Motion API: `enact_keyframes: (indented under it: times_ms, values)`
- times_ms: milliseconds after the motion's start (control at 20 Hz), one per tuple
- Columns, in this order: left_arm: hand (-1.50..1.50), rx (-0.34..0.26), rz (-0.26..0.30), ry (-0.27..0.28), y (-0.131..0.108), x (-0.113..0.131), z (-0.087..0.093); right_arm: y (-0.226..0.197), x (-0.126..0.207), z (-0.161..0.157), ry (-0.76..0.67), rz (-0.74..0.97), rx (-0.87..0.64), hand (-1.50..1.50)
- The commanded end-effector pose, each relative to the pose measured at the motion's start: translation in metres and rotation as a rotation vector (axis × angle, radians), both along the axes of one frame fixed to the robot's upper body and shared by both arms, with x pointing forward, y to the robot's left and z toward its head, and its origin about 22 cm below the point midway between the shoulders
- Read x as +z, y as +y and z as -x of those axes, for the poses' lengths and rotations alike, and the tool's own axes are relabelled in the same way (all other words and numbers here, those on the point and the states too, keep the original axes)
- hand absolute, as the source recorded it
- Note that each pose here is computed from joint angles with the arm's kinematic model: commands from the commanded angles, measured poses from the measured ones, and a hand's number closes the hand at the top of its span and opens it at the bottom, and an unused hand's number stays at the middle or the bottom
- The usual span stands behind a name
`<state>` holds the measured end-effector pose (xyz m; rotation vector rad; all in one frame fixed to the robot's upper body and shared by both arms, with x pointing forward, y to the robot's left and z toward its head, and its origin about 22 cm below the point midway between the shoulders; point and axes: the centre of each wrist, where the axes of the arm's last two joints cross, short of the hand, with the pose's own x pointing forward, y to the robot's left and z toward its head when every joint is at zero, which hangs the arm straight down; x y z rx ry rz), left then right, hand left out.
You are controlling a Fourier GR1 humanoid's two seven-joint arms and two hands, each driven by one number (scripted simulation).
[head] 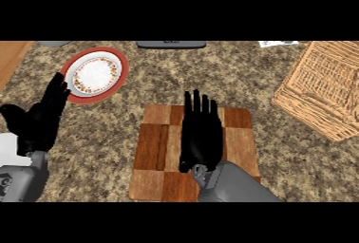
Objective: Pick the croissant from the cutting board and place it in the basket
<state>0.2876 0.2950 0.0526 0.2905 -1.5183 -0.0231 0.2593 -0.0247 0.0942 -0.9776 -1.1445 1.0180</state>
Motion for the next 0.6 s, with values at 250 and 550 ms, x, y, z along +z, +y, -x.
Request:
enact_keyframes:
  times_ms: [250,550]
  values:
    - [0.00,0.002,-0.006,0.007,-0.007,0.003,0.005,-0.002,-0.044,0.013,-0.039,0.026,-0.070,-1.50]
    - [0.00,0.003,-0.018,-0.002,0.007,0.025,0.004,0.001,-0.052,0.000,-0.069,-0.006,-0.070,-1.50]
